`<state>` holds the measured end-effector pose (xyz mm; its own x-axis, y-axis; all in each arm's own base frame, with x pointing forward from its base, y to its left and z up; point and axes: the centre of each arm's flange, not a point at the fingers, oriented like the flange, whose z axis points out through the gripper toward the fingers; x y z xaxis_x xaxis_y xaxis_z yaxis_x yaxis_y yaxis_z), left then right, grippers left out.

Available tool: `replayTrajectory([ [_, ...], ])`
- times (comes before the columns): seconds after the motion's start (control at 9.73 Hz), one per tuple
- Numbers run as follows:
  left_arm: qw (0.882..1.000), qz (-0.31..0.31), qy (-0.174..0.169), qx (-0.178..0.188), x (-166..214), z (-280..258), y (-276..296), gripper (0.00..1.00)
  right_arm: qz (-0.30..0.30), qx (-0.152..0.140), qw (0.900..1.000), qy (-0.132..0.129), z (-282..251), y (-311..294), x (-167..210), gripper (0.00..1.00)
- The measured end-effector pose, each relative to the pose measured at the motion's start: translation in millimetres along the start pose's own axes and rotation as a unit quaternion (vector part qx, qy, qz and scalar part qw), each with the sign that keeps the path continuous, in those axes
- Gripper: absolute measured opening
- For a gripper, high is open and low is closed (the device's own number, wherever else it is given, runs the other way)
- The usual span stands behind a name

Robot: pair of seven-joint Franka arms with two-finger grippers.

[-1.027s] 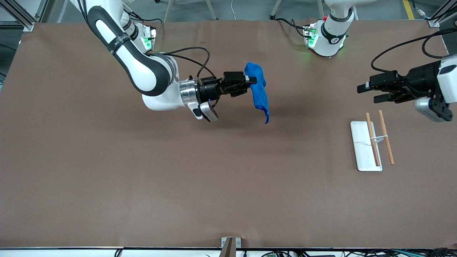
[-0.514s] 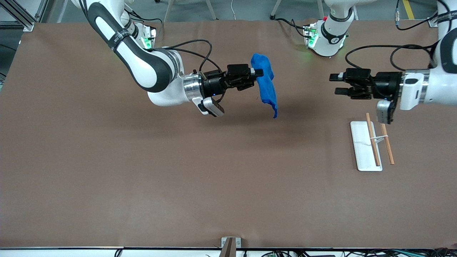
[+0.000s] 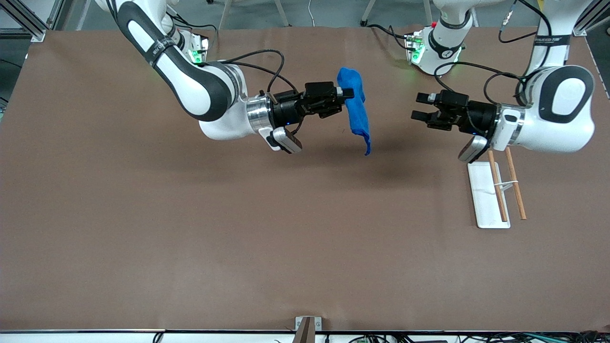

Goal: Right arm passes towel to left arm to hang
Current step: 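Hold the towel up with the right gripper while the left gripper approaches, then close the left gripper on the towel beside the right gripper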

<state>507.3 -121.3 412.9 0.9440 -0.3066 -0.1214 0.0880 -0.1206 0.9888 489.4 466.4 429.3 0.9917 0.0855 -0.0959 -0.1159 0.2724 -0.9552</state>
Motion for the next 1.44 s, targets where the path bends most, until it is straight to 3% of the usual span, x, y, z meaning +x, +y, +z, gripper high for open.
replayTrajectory([
  [0.21, 0.999, 0.009, -0.002, -0.036, 0, 26, -11, 0.96, 0.000, 0.000, 1.000, 0.000, 0, 0, 0, 0.14],
  [0.41, 0.999, 0.007, 0.007, -0.045, 10, 58, -18, 0.96, 0.000, 0.000, 1.000, 0.000, 0, 0, 0, 0.14],
  [0.92, 0.995, 0.025, 0.062, -0.068, 21, 102, -36, 0.90, 0.000, 0.000, 1.000, 0.000, 1, 0, 0, 0.14],
  [1.23, 0.992, 0.023, 0.083, -0.087, 24, 103, -33, 0.66, 0.000, 0.000, 1.000, 0.000, 1, 0, 0, 0.14],
  [1.44, 0.992, 0.026, 0.089, -0.091, 25, 99, -31, 0.33, 0.000, 0.000, 1.000, 0.000, 1, 0, -1, 0.14],
])
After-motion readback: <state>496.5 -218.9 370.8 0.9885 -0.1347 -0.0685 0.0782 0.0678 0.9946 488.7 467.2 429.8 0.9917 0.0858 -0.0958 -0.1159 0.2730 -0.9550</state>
